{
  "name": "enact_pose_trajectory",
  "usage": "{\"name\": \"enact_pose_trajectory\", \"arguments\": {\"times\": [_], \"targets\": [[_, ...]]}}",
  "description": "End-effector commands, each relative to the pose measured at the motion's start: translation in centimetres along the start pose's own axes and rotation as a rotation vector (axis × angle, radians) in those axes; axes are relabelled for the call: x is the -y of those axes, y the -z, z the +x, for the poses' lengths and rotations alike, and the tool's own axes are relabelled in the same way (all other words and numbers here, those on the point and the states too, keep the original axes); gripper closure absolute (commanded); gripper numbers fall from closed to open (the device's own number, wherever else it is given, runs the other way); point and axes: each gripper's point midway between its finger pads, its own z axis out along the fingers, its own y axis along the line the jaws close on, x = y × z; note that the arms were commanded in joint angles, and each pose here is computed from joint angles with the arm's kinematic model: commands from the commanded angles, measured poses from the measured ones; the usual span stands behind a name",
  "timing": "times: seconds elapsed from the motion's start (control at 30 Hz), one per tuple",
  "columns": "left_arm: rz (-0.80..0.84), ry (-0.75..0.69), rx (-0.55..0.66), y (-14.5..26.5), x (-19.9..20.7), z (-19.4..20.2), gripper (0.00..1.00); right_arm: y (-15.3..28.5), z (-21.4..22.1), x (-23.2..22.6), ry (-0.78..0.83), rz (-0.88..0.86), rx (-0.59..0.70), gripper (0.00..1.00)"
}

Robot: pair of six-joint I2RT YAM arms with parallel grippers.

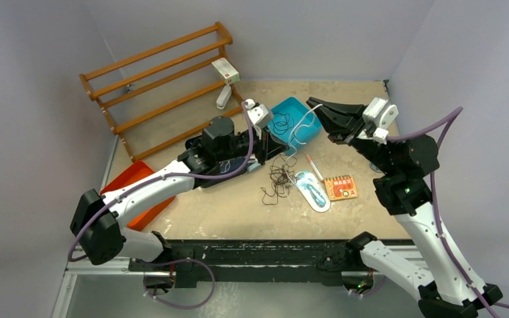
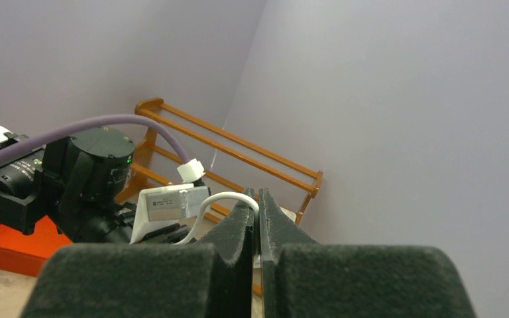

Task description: Untangle the cables

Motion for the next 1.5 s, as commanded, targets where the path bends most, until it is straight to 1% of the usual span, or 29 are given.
{"name": "enact_pose_trajectory", "arguments": {"times": [0.0, 0.37, 0.43, 0.53, 0.57, 0.7, 0.8, 0.93, 1.07, 1.13, 1.27, 1.4, 1.47], "targets": [[-0.003, 0.019, 0.038, -0.3, -0.3, -0.1, 1.0, 0.3, -2.1, 0.6, 0.03, 0.032, 0.069, 1.0], [-0.105, 0.127, -0.101, -2.0, -3.9, 7.9, 1.0, 1.2, -2.8, 1.3, 0.044, 0.091, 0.085, 1.0], [-0.123, 0.141, -0.123, -2.3, -4.5, 9.1, 1.0, 1.3, -2.8, 1.4, 0.043, 0.101, 0.085, 1.0], [-0.151, 0.148, -0.134, -2.3, -5.1, 9.7, 1.0, 1.3, -2.7, 1.9, 0.039, 0.13, 0.082, 1.0], [-0.166, 0.147, -0.131, -2.2, -5.3, 9.6, 0.99, 1.3, -2.7, 2.2, 0.038, 0.147, 0.08, 1.0], [-0.258, 0.14, -0.123, -1.4, -6.6, 9.1, 0.88, 1.3, -3.4, 3.8, 0.019, 0.225, 0.087, 1.0], [-0.314, 0.135, -0.12, -0.9, -7.4, 9.1, 0.86, 1.3, -4.8, 4.4, 0.009, 0.258, 0.119, 1.0], [-0.323, 0.145, -0.11, -0.6, -7.3, 8.7, 0.65, 1.3, -6.3, 5.2, 0.001, 0.292, 0.163, 1.0], [-0.35, 0.141, -0.08, 0.3, -7.2, 7.4, 0.53, 0.7, -6.7, 5.8, -0.012, 0.309, 0.18, 1.0], [-0.409, 0.134, -0.059, 1.3, -7.8, 6.4, 0.51, 0.2, -6.3, 6.0, -0.026, 0.314, 0.17, 1.0], [-0.604, 0.156, 0.001, 4.8, -10.2, 4.3, 0.5, -1.2, -4.6, 6.8, -0.059, 0.327, 0.116, 1.0], [-0.798, 0.221, 0.065, 9.9, -13.8, 2.4, 0.5, -2.6, -2.6, 7.1, -0.096, 0.319, 0.05, 1.0], [-0.886, 0.225, 0.097, 12.6, -14.9, 1.3, 0.49, -3.4, -1.6, 6.9, -0.113, 0.299, 0.018, 1.0]]}}
